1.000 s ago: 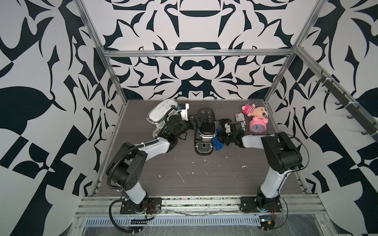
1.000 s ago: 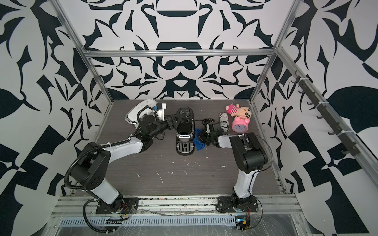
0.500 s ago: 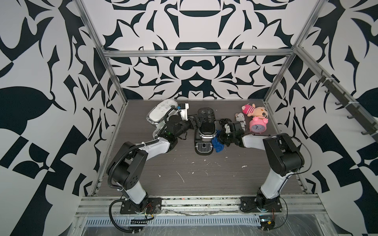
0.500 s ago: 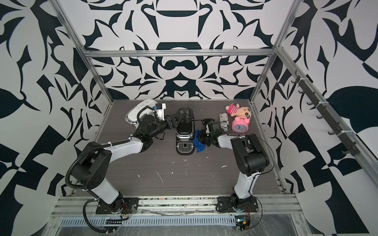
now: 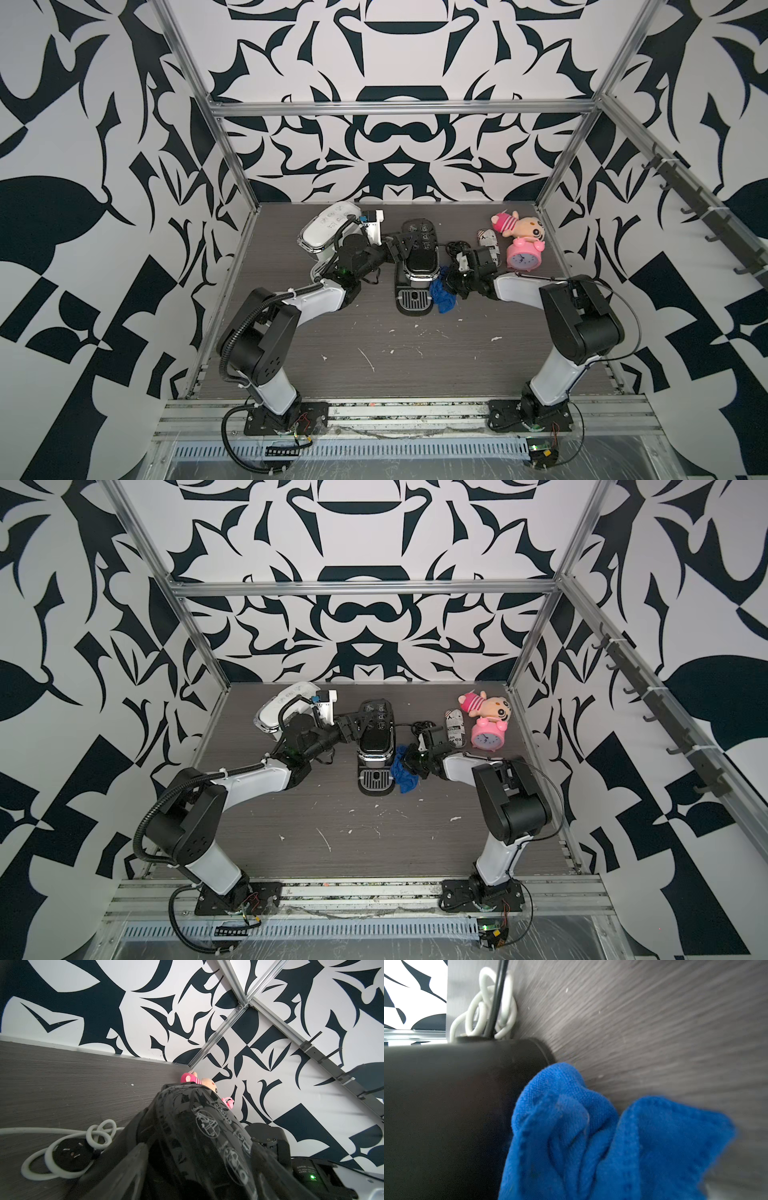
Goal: Wipe the surface of a coffee machine
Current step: Wipe the dirt from the surface of the coffee machine.
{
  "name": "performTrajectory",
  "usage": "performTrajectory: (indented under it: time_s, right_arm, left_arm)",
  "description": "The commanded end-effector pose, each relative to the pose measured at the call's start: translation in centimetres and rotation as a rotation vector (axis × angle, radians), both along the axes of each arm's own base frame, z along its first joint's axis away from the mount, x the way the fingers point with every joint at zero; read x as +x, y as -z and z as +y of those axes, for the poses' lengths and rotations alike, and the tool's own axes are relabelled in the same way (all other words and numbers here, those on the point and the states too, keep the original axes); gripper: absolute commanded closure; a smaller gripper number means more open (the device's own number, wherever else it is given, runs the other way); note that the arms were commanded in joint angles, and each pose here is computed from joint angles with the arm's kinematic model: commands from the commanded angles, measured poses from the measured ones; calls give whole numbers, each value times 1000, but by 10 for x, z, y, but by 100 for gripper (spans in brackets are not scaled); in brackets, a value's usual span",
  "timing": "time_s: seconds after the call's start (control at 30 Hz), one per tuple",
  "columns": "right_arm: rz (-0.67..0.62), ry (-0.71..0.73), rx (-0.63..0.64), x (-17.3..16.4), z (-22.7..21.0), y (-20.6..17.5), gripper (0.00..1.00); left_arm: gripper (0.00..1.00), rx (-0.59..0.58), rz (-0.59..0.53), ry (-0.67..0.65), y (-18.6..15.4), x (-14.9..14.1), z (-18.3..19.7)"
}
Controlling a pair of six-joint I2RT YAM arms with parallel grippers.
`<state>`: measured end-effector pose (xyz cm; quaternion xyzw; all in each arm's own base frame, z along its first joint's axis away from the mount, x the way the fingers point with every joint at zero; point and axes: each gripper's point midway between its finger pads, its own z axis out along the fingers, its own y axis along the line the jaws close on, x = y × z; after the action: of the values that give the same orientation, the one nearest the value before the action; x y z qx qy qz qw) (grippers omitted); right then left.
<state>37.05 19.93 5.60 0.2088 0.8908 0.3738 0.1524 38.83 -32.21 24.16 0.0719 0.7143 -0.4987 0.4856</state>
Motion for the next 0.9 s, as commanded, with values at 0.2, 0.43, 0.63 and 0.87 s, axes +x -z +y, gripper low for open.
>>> performTrajectory:
  time_s: [0.2, 0.43, 0.63, 0.87]
  right_arm:
    - [-162, -130, 129, 5, 43, -73, 100]
    - [6, -135, 95, 0, 41, 18, 100]
    - [56, -125, 118, -1, 39, 36, 100]
    - [-152, -129, 134, 22, 41, -73, 100]
  left_arm:
    - [20, 140, 167, 37, 75, -6, -5]
    - [21, 130, 177, 43, 77, -6, -7]
    - [22, 113, 184, 51, 75, -7, -8]
    - [22, 106, 180, 50, 73, -9, -7]
